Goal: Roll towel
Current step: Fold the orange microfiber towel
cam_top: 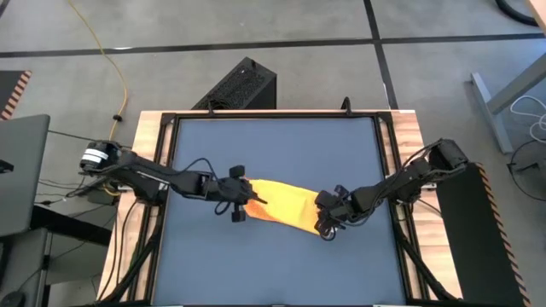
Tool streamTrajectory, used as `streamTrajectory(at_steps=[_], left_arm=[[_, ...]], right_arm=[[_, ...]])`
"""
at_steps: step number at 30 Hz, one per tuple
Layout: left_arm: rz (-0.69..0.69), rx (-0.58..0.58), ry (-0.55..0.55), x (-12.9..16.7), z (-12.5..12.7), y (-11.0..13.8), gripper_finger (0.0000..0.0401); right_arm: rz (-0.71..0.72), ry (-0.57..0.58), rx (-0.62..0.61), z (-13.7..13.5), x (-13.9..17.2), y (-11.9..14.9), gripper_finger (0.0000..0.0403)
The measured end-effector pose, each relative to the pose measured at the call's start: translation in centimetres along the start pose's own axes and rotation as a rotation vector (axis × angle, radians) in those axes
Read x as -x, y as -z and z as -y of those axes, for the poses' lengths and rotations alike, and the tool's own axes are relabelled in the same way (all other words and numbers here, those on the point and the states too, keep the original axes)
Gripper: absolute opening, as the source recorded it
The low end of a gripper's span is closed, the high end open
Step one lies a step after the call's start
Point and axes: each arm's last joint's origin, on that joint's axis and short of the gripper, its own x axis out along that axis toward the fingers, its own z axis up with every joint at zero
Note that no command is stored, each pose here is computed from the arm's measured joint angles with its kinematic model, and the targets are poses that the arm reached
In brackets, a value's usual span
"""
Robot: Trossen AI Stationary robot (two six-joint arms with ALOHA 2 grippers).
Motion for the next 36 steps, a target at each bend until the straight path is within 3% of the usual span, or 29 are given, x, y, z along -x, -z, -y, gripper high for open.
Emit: streamTrajectory(at_steps=[6, 9, 12, 14, 17, 22, 29, 36], left_arm=[[0.023, -0.078, -0.014, 3.9, -1.0, -3.9, 0.0009], [0.011, -0.094, 0.022, 5.5, -1.2, -4.5, 0.0026], [-0.014, -0.034, 0.082, 6.3, -0.8, -4.0, 0.0057], [-0.026, 0.010, 0.130, 6.0, 0.2, -3.2, 0.0082], [-0.058, -0.013, 0.161, 4.8, 2.3, -1.8, 0.0118], [-0.055, -0.099, 0.077, 2.3, 5.0, -0.7, 0.0158], [-0.119, -0.160, 0.071, -1.6, 7.1, 1.2, 0.0166], [-0.170, -0.228, 0.022, -2.1, 7.1, 1.3, 0.0167]], right_arm=[[-0.022, 0.033, -0.005, 1.2, 1.3, -0.4, 0.0164], [0.002, 0.040, 0.016, 1.4, 1.5, -0.6, 0.0164], [0.035, 0.062, 0.050, 1.5, 1.5, -0.8, 0.0164], [0.040, 0.073, 0.059, 1.6, 1.4, -1.0, 0.0164], [0.044, 0.081, 0.078, 1.9, 1.3, -1.3, 0.0164], [0.058, 0.099, 0.081, 2.3, 1.1, -1.8, 0.0164], [0.056, 0.105, 0.092, 2.4, 1.1, -2.0, 0.0164], [0.061, 0.110, 0.098, 2.5, 1.0, -2.0, 0.0164]])
